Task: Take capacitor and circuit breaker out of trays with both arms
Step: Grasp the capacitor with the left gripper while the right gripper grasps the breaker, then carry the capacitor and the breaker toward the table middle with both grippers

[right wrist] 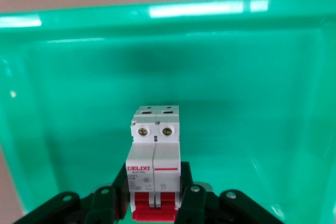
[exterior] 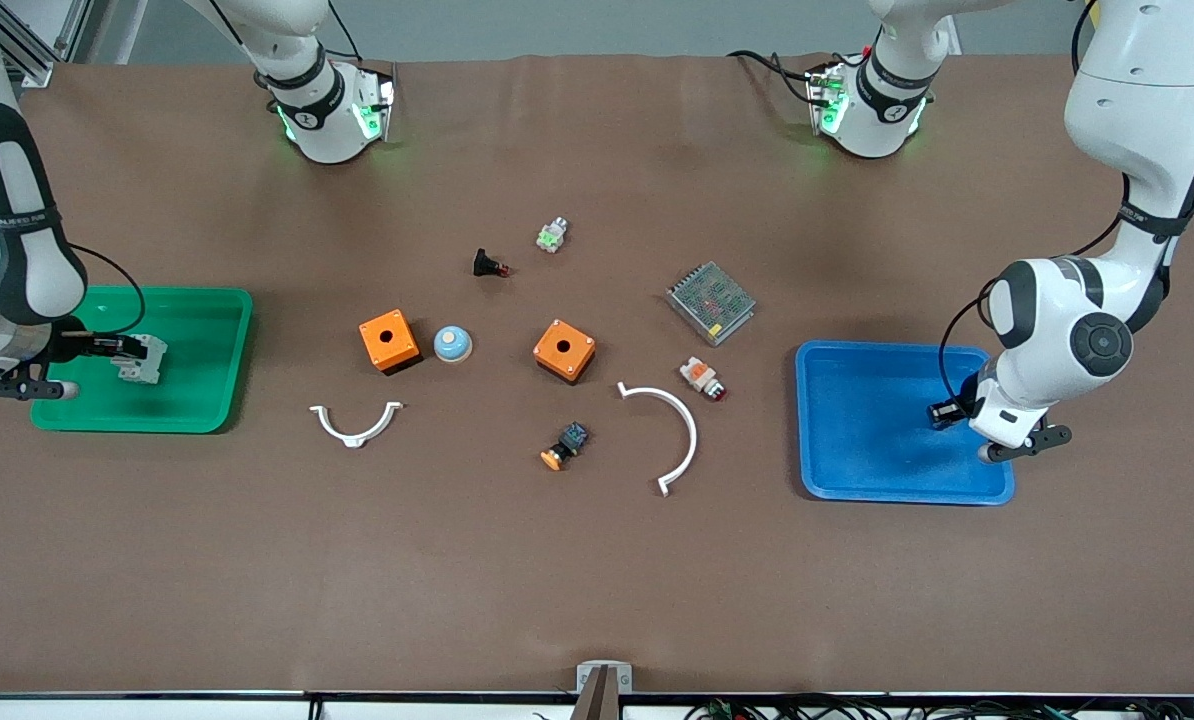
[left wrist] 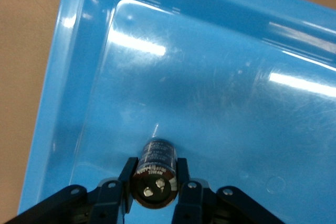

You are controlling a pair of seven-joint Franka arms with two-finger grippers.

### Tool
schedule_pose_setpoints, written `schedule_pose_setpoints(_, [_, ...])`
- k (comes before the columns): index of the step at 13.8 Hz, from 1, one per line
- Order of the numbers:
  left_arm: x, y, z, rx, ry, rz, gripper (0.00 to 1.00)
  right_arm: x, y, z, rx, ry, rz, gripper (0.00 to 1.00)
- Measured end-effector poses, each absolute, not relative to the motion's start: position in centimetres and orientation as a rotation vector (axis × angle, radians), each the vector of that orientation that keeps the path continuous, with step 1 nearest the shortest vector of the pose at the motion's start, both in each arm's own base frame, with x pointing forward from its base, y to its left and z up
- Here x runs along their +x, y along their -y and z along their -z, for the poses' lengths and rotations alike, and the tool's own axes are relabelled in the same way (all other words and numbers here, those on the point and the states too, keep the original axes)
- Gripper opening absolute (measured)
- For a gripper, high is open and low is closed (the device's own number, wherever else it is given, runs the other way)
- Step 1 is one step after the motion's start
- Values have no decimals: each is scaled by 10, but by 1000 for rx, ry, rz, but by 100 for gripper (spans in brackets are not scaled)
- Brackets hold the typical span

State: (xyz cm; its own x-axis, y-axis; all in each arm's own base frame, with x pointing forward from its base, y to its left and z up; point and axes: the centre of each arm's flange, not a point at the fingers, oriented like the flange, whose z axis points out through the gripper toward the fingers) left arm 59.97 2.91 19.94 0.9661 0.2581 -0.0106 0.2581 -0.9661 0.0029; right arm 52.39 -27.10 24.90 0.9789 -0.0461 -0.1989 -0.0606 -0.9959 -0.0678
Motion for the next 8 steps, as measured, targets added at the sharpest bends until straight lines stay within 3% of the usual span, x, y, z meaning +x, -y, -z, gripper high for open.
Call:
schedule_pose_setpoints(4, [605,-16,-243,3118,-375,12,34,569,240,-379,-3042,7,-356,40])
schedule_pose_setpoints(8, [602,37,-307,3111,-348,-10,34,607,117,-476,-3089,-118,-458,40])
